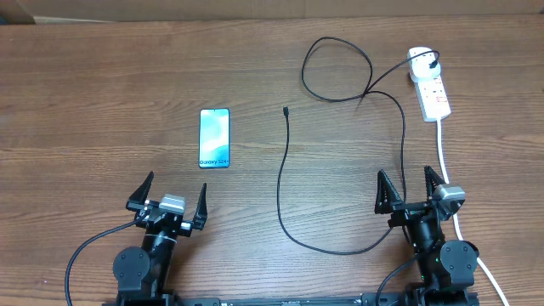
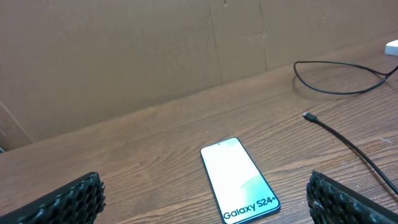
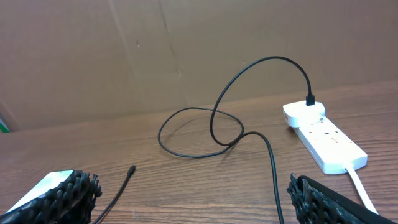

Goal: Plug charger to phone and switch on socket

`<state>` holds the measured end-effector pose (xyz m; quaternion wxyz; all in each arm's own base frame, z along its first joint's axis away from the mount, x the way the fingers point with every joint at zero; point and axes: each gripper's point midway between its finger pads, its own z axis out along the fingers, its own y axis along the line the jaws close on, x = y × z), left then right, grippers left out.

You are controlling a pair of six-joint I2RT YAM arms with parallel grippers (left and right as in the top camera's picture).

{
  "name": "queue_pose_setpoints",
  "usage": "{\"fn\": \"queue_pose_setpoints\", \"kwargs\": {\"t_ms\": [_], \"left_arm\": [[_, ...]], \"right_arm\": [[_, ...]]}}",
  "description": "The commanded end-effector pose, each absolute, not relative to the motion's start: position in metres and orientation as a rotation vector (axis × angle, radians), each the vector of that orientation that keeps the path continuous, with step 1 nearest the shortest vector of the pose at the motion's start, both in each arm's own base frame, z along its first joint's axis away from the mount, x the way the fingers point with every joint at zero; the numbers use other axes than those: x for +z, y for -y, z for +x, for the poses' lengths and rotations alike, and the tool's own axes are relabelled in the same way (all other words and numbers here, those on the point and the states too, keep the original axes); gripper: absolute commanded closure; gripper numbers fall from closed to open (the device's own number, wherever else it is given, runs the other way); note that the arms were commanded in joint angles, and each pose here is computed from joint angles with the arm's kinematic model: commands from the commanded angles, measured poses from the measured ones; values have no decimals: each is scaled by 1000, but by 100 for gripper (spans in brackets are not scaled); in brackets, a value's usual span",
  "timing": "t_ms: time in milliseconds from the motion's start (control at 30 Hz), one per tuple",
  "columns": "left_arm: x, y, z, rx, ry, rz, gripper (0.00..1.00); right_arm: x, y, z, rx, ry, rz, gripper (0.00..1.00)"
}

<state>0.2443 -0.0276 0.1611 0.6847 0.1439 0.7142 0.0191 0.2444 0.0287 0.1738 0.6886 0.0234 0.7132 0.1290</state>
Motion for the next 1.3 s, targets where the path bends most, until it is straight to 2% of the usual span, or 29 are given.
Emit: {"fn": "queue_pose_setpoints", "kwargs": {"t_ms": [0, 467, 833, 1267], "left_arm": [[161, 28, 244, 33, -1596, 310, 1], [175, 20, 244, 17, -1576, 214, 0], [226, 20, 240, -6, -1535, 188, 0], [301, 24, 256, -34, -1555, 203, 0]], "right_arm": [[171, -30, 244, 293, -1594, 52, 0], [171, -30, 244, 293, -1594, 52, 0], [171, -30, 244, 293, -1594, 52, 0], [171, -30, 244, 293, -1594, 52, 0]]}}
